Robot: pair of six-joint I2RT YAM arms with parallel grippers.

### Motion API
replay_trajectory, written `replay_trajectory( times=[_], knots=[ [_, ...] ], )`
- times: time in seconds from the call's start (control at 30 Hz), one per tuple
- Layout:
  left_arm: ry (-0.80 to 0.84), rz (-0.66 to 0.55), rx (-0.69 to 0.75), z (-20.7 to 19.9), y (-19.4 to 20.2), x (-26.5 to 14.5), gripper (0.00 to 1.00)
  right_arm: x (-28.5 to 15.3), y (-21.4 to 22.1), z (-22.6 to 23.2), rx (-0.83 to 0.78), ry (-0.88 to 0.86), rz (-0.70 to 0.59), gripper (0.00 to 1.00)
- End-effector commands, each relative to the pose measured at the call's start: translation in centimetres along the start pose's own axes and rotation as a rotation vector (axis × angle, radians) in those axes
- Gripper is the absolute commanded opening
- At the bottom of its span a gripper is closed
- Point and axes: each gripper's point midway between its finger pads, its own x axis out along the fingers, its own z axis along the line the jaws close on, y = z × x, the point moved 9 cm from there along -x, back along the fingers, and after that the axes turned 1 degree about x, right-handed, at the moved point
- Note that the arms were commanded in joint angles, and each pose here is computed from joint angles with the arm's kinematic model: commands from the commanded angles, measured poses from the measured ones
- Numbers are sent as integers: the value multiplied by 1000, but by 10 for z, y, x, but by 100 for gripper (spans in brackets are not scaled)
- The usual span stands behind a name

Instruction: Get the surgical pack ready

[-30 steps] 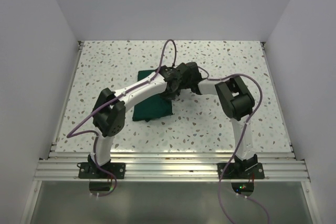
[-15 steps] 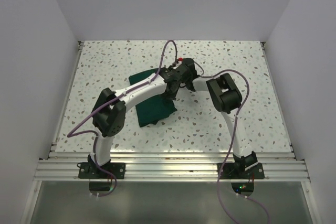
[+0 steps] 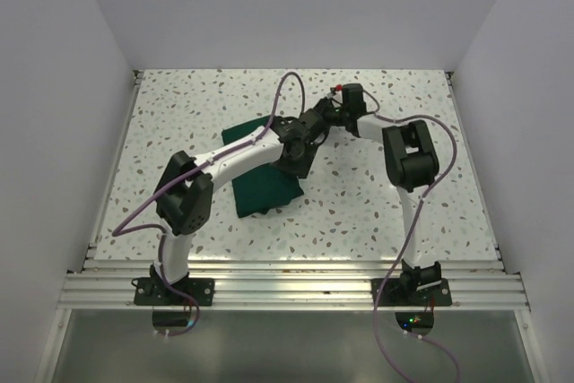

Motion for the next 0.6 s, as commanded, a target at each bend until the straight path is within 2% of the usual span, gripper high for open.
replay_trajectory(
  times=[0.0, 0.03, 0.17, 0.27, 0.33, 0.5, 0.57],
  knots=[
    [158, -119, -72, 2, -28, -48, 62, -51, 5, 26, -113, 93, -2, 22],
    [191, -130, -105, 10, -34, -54, 63, -60, 8, 32, -198, 108, 4, 22],
    [253, -232, -243, 51, -55, -79, 63, -74, 34, 38, -242, 124, 58, 22],
    [251, -242, -308, 79, -65, -74, 53, -79, 49, 34, -246, 72, 66, 22],
    [260, -235, -342, 96, -72, -69, 39, -77, 66, 28, -202, 23, 130, 22],
    [377, -215, -360, 109, -85, -36, 13, -59, 102, 43, -274, -37, 252, 21],
    [407, -210, -366, 107, -90, -21, 9, -53, 110, 44, -286, -39, 276, 21]
  ],
)
